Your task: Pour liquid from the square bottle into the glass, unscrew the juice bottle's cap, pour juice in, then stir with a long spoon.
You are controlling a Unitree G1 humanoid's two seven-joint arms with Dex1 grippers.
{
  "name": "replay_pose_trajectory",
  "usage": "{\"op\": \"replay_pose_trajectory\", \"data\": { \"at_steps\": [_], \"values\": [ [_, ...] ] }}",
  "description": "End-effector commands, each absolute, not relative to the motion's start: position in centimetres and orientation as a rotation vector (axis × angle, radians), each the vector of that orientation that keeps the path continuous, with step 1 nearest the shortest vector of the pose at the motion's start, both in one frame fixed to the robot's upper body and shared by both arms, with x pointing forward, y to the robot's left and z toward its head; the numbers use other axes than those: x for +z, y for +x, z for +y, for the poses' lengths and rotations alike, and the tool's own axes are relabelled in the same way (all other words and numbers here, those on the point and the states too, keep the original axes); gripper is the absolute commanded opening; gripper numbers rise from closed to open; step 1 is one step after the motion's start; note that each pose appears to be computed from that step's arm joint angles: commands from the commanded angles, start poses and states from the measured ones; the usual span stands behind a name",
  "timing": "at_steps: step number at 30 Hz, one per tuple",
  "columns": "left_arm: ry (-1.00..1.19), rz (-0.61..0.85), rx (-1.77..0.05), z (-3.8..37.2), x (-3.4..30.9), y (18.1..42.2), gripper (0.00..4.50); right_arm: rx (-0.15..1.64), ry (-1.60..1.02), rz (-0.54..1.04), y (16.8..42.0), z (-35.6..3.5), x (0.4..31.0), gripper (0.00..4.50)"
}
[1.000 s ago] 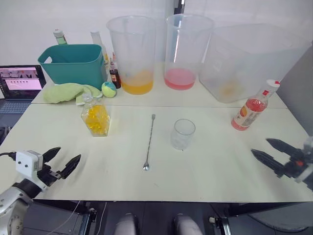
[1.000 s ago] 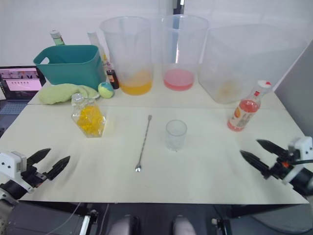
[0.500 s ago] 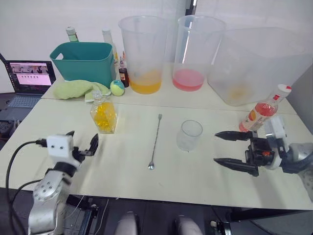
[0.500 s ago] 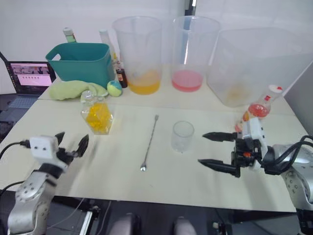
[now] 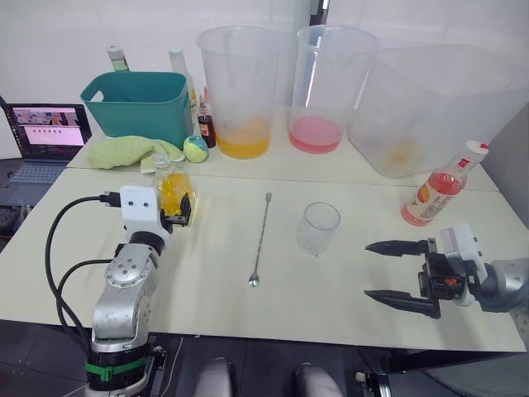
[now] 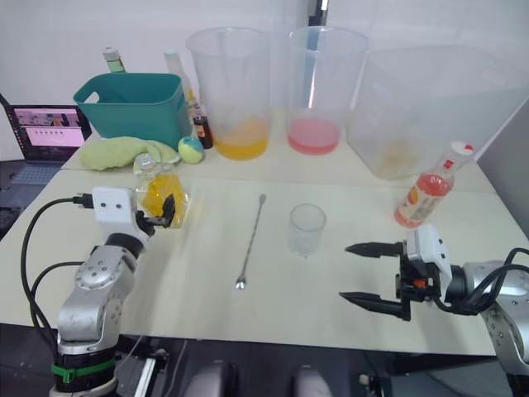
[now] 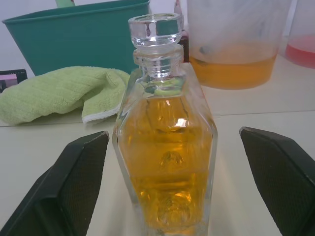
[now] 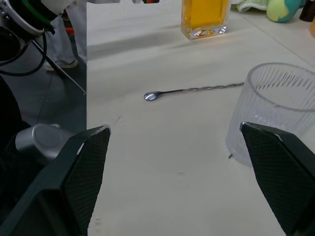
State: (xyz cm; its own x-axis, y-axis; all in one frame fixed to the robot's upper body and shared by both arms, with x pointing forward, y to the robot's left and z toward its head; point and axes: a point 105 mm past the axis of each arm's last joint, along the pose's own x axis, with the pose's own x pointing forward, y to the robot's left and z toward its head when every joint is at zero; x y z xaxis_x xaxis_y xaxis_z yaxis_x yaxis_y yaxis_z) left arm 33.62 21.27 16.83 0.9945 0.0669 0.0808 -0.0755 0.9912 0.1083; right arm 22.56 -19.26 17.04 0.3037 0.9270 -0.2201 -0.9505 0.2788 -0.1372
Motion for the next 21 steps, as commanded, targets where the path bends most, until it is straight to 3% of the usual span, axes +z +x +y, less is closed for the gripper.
{"op": "replay_pose_trajectory", "data": {
  "at_steps": [1, 11, 15, 21],
  "values": [
    [0.120, -0.108, 0.095, 21.0, 18.2, 34.2, 4.50, 1.236, -0.278, 0.055, 22.5, -19.3, 18.2, 4.46],
    [0.122, -0.010, 0.128, 21.6, 17.4, 36.9, 4.50, 1.194, -0.273, 0.035, 22.7, -19.0, 18.5, 4.46],
    [0.115, -0.050, 0.112, 22.0, 17.5, 37.7, 4.50, 1.173, -0.274, 0.021, 22.9, -19.0, 18.8, 4.46],
    [0.162, -0.114, 0.070, 21.8, 18.1, 38.5, 2.84, 1.141, -0.261, 0.034, 23.1, -19.5, 18.6, 4.50]
  ]
}}
